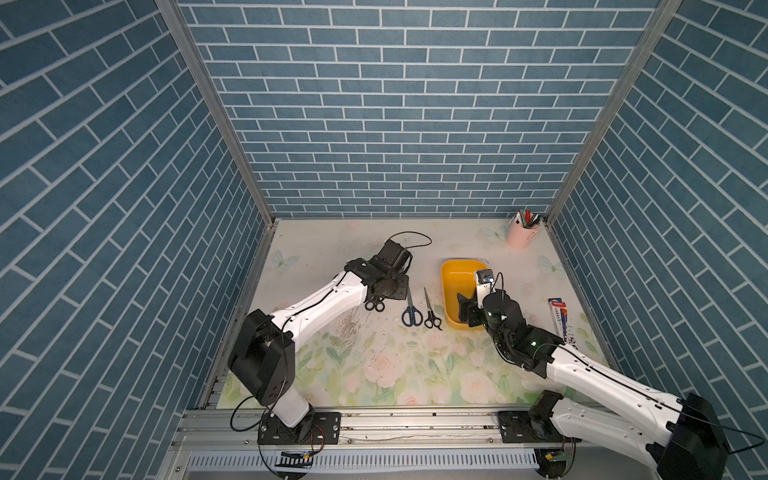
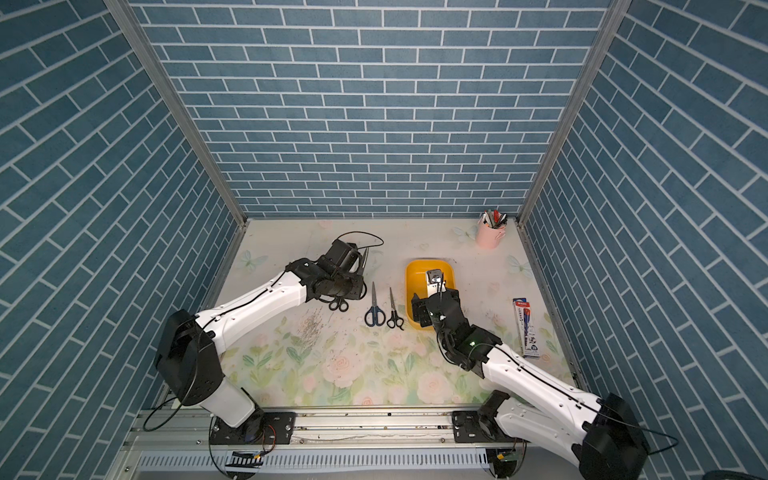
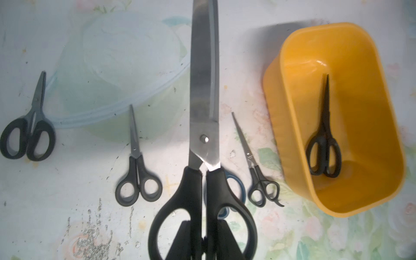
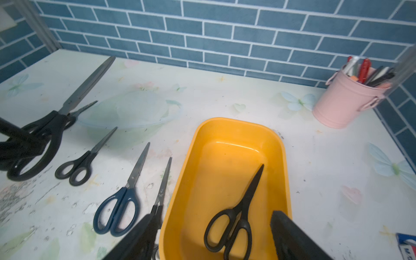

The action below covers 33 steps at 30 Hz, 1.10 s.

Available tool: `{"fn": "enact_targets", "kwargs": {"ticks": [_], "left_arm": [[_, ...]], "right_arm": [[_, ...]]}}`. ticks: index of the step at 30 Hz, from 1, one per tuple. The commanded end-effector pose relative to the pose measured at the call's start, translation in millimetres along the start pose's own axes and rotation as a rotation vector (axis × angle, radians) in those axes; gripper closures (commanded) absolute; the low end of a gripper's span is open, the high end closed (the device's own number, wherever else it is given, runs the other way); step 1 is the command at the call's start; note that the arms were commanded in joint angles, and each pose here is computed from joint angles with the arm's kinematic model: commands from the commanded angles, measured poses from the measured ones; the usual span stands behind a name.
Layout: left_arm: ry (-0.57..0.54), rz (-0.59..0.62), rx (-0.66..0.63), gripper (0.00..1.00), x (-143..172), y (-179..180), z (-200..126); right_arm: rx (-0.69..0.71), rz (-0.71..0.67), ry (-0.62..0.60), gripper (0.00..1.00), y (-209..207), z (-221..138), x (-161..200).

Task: Put the scissors into the storage box
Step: Place the scissors in the storage box.

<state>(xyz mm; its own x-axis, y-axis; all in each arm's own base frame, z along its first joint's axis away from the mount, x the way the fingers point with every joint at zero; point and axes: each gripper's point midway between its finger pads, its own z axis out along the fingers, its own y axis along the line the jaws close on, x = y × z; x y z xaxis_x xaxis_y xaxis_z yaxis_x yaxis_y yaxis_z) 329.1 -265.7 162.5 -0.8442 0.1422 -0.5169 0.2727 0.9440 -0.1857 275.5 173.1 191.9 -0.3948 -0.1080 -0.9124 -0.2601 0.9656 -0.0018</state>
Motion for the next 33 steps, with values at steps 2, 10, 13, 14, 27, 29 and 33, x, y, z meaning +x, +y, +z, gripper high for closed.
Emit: {"fn": "enact_targets", "kwargs": {"ticks": [2,10,13,14,27,29,33], "left_arm": [[-0.024,0.034,0.087,1.00,-12.3,-45.4,-3.1],[0.014,0.090,0.284,1.00,-9.3,-138.6,30.8],[0.032,0.101,0.343,1.00,-4.7,-166.7,47.8],[0.044,0.103,0.356,1.00,-2.9,-173.5,54.4],[0.144,0.118,0.352,1.00,18.6,-198.0,123.0],[0.149,0.116,0.341,1.00,20.3,-196.2,128.5],[0.168,0.116,0.327,1.00,24.2,-195.4,137.5]], "right_arm": [[0.131,0.082,-0.032,0.17,-27.8,-9.5,0.6],[0.251,0.150,-0.091,0.19,-56.3,-27.7,-7.8],[0.254,0.159,-0.105,0.20,-59.6,-32.0,-8.5],[0.257,0.158,-0.101,0.20,-60.3,-32.5,-7.5],[0.279,0.157,-0.094,0.21,-64.3,-34.3,-5.9],[0.280,0.153,-0.091,0.21,-63.9,-33.5,-5.1],[0.280,0.151,-0.088,0.21,-63.1,-31.9,-4.7]]}}
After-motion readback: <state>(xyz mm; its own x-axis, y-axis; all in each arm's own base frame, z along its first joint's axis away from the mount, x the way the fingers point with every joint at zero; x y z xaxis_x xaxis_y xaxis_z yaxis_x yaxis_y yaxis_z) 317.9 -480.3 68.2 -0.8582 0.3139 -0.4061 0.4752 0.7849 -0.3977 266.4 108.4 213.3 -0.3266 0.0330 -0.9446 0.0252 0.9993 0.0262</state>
